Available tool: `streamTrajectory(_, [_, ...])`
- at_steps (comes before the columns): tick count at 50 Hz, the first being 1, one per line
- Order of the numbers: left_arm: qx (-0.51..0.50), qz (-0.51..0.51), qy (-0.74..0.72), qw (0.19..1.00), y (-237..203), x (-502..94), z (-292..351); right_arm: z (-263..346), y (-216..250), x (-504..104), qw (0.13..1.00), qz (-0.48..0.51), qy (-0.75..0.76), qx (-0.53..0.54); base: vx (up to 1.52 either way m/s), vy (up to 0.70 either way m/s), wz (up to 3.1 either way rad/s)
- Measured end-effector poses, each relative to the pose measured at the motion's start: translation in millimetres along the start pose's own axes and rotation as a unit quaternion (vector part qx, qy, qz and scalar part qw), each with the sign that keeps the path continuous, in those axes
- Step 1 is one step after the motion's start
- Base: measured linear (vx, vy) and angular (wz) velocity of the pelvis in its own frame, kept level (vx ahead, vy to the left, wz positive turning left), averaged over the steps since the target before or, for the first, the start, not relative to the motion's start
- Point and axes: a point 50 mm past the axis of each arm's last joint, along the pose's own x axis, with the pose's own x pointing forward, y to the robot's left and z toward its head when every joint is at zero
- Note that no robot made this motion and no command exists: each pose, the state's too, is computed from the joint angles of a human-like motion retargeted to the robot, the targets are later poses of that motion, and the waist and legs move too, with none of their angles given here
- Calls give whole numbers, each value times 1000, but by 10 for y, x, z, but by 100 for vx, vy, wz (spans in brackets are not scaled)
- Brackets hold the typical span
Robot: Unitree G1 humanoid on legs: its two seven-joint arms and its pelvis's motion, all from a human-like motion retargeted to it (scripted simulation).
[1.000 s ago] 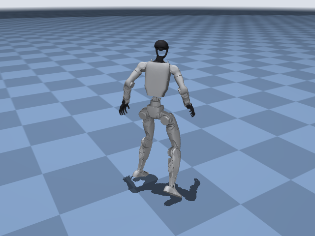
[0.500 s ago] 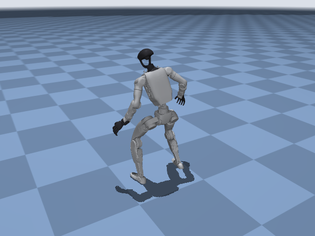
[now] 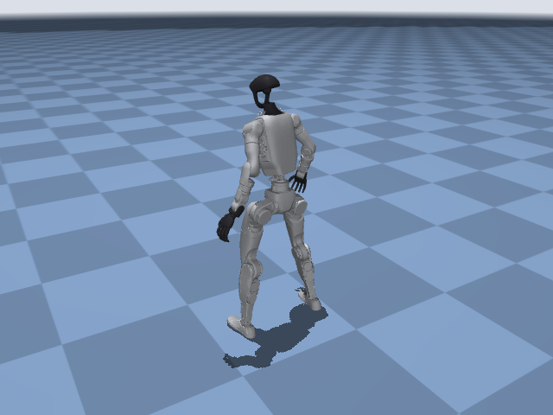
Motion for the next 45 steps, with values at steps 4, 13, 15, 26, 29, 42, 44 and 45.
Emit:
streamTrajectory(4, [3,-15,-17,1000,-6,-10,24,-282,35,-74,999,5,51,-8,15,-5,14])
streamTrajectory(13, [63,-52,-63,995,-27,26,212,-631,227,-246,991,76,104,-43,13,-3,5])
streamTrajectory(15, [66,-53,-80,993,-17,29,275,-627,249,-262,991,84,100,-39,10,-2,0])
streamTrajectory(26, [36,-18,-156,987,153,9,596,-317,372,-296,995,97,17,-21,3,-1,-2])
streamTrajectory(29, [17,-5,-172,985,169,-2,701,-214,427,-294,994,103,-2,-17,-5,-2,14])
streamTrajectory(42, [95,-3,-244,965,-111,-44,1331,611,307,199,995,53,-58,-69,-6,6,83])
streamTrajectory(44, [138,6,-265,954,-95,-52,1311,699,172,284,992,19,-68,-103,28,24,55])
streamTrajectory(45, [145,9,-271,952,-84,-60,1258,719,105,308,991,-2,-74,-112,48,31,23])
